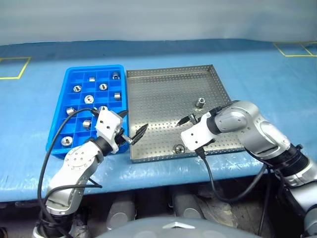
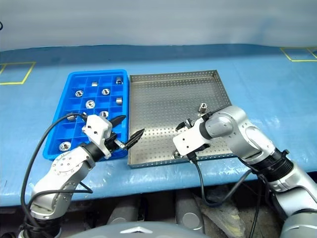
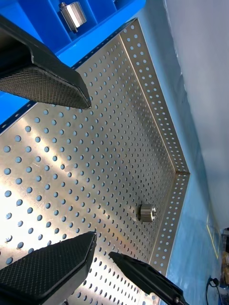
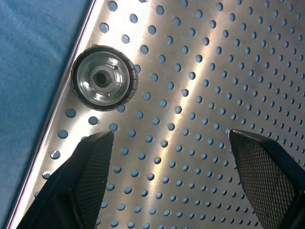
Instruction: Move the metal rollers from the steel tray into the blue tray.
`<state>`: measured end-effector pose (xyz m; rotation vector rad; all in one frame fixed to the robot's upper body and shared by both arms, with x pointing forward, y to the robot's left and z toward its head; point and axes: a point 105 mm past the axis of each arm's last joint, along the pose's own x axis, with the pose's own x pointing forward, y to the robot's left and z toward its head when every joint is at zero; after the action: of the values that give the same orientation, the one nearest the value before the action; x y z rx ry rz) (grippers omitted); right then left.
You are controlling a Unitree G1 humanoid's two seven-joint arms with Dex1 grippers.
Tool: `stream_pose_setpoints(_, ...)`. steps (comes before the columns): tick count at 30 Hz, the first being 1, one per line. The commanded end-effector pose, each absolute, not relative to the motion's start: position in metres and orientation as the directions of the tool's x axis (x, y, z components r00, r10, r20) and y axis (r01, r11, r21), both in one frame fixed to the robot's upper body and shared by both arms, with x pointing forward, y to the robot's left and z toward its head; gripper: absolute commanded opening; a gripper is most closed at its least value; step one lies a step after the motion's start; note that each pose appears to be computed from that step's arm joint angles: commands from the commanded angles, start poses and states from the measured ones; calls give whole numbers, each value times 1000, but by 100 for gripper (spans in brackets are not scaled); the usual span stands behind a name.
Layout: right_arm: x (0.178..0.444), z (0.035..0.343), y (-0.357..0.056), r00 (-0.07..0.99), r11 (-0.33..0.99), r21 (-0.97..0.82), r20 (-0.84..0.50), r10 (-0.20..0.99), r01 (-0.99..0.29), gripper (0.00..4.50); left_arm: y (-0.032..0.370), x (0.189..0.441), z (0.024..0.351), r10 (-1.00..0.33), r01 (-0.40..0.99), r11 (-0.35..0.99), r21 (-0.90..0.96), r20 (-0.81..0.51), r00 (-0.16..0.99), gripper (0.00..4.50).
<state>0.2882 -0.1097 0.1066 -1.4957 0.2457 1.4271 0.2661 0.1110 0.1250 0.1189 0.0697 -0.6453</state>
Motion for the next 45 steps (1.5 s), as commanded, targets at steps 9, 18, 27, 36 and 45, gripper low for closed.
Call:
stream_pose_setpoints(9, 259, 103, -98, 141, -559, -443, -855, 499, -701, 408, 113, 263, 138, -586, 588, 799, 124, -56, 808, 450)
stream_pose_setpoints(18, 246, 89, -84, 48, -599, -400, -856, 515, -694, 408, 116, 263, 140, -577, 579, 805, 134, -52, 815, 450)
stream_pose_setpoints(27, 249, 80, -81, 23, -599, -377, -858, 513, -706, 350, 118, 263, 141, -569, 570, 810, 139, -49, 821, 450)
stream_pose_setpoints(36, 249, 81, -77, 28, -587, -398, -843, 538, -705, 219, 118, 263, 141, -567, 568, 811, 139, -49, 822, 450)
stream_pose_setpoints(45, 257, 89, -70, 80, -511, -460, -795, 602, -727, 133, 119, 263, 141, -567, 568, 811, 140, -50, 822, 450)
